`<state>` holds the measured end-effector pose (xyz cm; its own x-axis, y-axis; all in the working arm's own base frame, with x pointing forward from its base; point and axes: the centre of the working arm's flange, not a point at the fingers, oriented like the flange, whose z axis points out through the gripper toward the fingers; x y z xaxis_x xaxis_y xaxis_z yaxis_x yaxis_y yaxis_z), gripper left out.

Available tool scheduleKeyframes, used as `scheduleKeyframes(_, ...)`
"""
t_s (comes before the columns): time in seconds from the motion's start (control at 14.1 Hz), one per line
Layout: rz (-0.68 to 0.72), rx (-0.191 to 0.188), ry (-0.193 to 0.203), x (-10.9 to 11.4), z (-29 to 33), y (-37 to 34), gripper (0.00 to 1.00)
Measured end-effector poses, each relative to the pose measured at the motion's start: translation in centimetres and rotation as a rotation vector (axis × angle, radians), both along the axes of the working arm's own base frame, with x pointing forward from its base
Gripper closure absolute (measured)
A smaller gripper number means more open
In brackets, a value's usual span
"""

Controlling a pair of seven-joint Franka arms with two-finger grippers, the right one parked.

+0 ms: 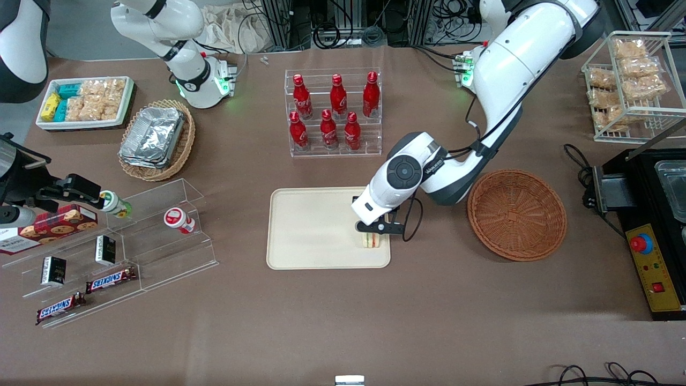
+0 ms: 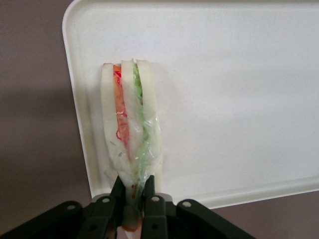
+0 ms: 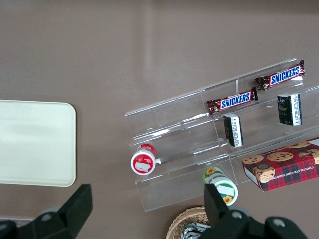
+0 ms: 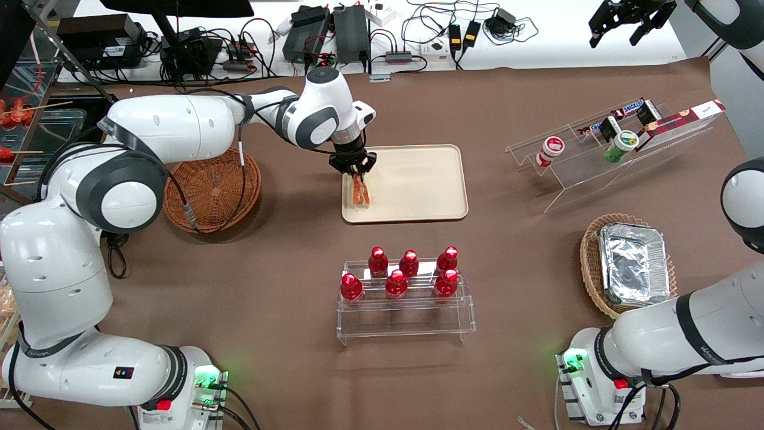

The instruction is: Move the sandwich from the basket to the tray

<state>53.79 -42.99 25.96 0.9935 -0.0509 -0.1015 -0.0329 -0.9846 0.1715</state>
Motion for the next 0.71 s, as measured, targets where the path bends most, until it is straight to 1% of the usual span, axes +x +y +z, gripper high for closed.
scheduleKeyframes(0.14, 0.032, 0.016, -0.008, 0.1, 0.0, 0.0, 0.56)
scheduleKeyframes(0.21, 0.048, 0.021, -0.008, 0.1, 0.0, 0.1, 0.45)
scheduleKeyframes(0.28, 0.056, 0.029, -0.003, 0.1, 0.1, 0.2, 0.37)
scheduleKeyframes(0.35, 0.061, 0.044, 0.004, 0.3, 0.5, 0.3, 0.28)
scheduleKeyframes(0.43, 0.065, 0.064, 0.010, 0.5, 1.4, 0.7, 0.17)
scheduleKeyframes(0.5, 0.070, 0.091, 0.016, 0.8, 2.7, 1.5, 0.08)
scheduleKeyframes(0.57, 0.074, 0.123, 0.026, 1.1, 4.4, 2.5, 0.00)
scheduleKeyframes(0.64, 0.068, 0.148, 0.037, 1.3, 6.3, 3.7, 0.00)
scheduleKeyframes(0.71, 0.052, 0.163, 0.052, 1.5, 8.4, 5.1, 0.00)
